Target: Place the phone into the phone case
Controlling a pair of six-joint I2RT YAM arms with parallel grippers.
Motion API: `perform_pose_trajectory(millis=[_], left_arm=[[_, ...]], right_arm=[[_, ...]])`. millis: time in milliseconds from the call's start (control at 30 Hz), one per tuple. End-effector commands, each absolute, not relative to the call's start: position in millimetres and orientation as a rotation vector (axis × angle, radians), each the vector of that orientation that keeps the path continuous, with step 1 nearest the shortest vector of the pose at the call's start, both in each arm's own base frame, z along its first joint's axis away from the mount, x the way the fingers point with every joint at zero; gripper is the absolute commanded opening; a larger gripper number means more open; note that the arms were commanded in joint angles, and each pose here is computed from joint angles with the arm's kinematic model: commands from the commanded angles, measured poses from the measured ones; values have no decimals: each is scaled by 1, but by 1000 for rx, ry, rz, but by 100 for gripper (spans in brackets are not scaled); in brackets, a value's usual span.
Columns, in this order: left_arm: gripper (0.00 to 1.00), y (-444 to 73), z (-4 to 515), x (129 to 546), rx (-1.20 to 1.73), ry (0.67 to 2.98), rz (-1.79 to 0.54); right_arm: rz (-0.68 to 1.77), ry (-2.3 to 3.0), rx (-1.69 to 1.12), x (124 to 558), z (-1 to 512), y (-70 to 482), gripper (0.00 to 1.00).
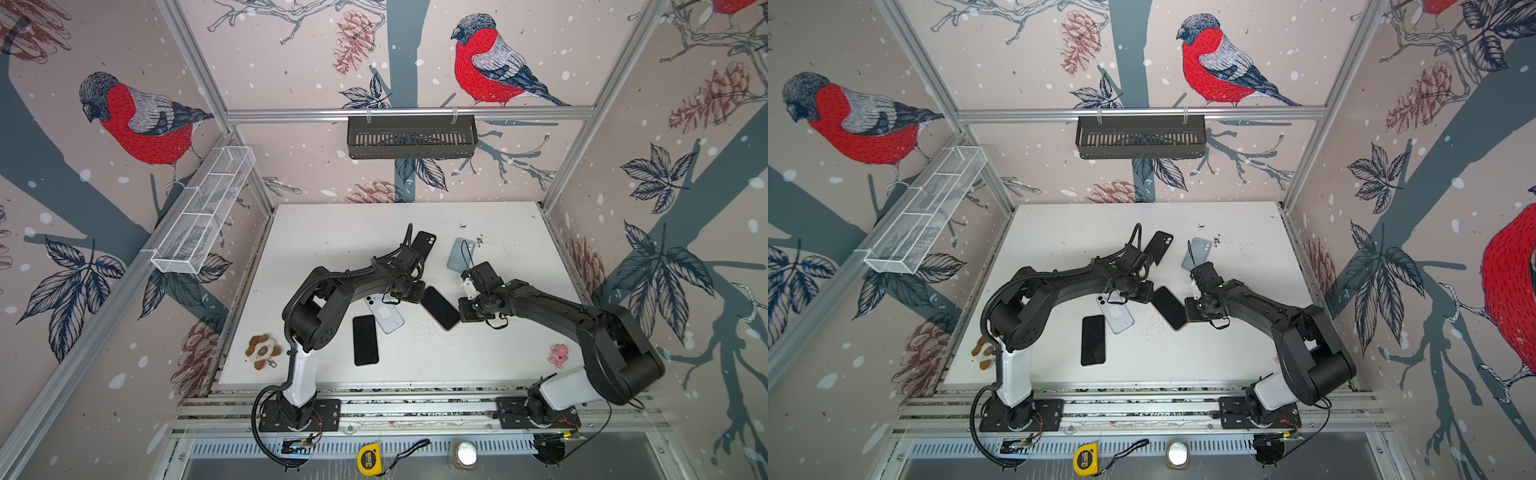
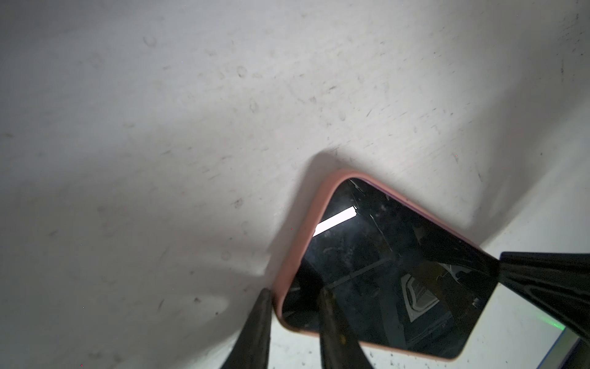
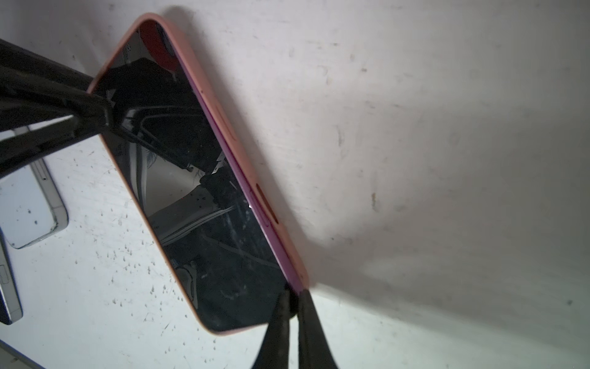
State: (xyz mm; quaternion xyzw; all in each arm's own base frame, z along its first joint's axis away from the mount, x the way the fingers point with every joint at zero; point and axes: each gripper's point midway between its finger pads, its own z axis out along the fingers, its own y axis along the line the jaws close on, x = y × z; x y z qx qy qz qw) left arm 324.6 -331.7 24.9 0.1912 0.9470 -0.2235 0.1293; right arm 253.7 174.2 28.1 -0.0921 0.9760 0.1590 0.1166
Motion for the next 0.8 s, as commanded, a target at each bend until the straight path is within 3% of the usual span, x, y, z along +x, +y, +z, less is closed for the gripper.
perform_pose_trajectory(millis=[0, 467, 533, 600, 767], left_arm=[[27, -319, 14, 314, 557, 2819, -581], [27, -317, 14, 312, 554, 2817, -579], [27, -317, 19, 314, 544, 2803, -579], [27, -316, 33, 318, 527, 2764, -586], [27, -315, 102, 333, 487, 2581, -643]], right_arm=[[453, 2873, -320, 249, 20, 177, 8], [411, 2851, -315, 252, 24, 177, 7], [403, 2805, -296, 259, 36, 176, 15], [418, 2740, -288, 265, 54, 178, 22], [465, 2643, -346, 271, 86, 189, 24]])
